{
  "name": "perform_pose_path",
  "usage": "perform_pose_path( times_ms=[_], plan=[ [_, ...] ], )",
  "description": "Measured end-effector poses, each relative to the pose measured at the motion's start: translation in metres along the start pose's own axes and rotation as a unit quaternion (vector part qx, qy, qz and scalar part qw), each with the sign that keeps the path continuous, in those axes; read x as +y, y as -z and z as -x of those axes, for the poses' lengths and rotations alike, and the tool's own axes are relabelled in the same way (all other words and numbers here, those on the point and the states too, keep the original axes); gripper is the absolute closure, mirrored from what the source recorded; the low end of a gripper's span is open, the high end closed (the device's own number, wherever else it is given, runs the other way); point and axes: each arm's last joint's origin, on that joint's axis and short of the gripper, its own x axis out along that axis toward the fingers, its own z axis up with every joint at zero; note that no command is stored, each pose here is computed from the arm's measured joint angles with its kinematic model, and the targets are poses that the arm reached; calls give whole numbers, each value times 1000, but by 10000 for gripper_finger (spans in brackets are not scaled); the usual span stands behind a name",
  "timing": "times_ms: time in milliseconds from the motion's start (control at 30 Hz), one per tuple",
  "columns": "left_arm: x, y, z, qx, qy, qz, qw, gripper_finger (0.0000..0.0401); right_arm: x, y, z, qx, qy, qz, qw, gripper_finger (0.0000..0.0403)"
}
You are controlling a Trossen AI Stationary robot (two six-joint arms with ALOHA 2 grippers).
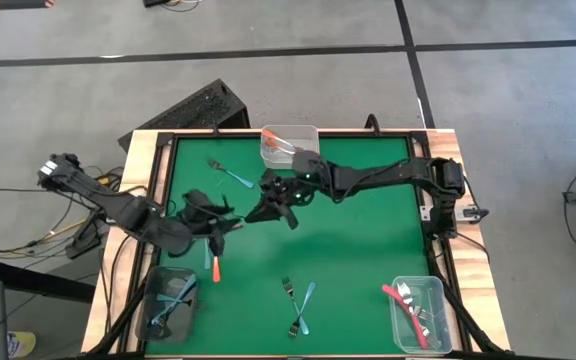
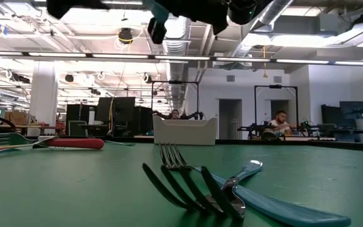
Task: Sort silverware by color (type)
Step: Put the blue fork into the black transparent bin
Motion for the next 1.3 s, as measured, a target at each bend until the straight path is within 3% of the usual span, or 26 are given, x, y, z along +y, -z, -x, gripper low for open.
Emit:
perform_pose_path(
  times_ms=[133, 300, 633, 933, 1300],
  plan=[
    [3, -21, 15, -64, 29, -41, 997, 234, 5, -3, 0, 5, -47, 2, 999, 387],
    [3, -36, 26, -98, 77, -111, 986, 234, 12, -6, -2, -9, -69, 13, 998, 387],
    [-1, -39, 21, -59, 188, -116, 974, 234, 22, -19, 2, -60, -116, 31, 991, 387],
    [-2, -53, 17, -115, 189, -109, 969, 234, 25, -20, 2, -66, -126, 33, 989, 387],
    [-8, -58, 12, -110, 285, -125, 944, 256, 26, -18, -1, -65, -121, 31, 990, 387]
  ],
)
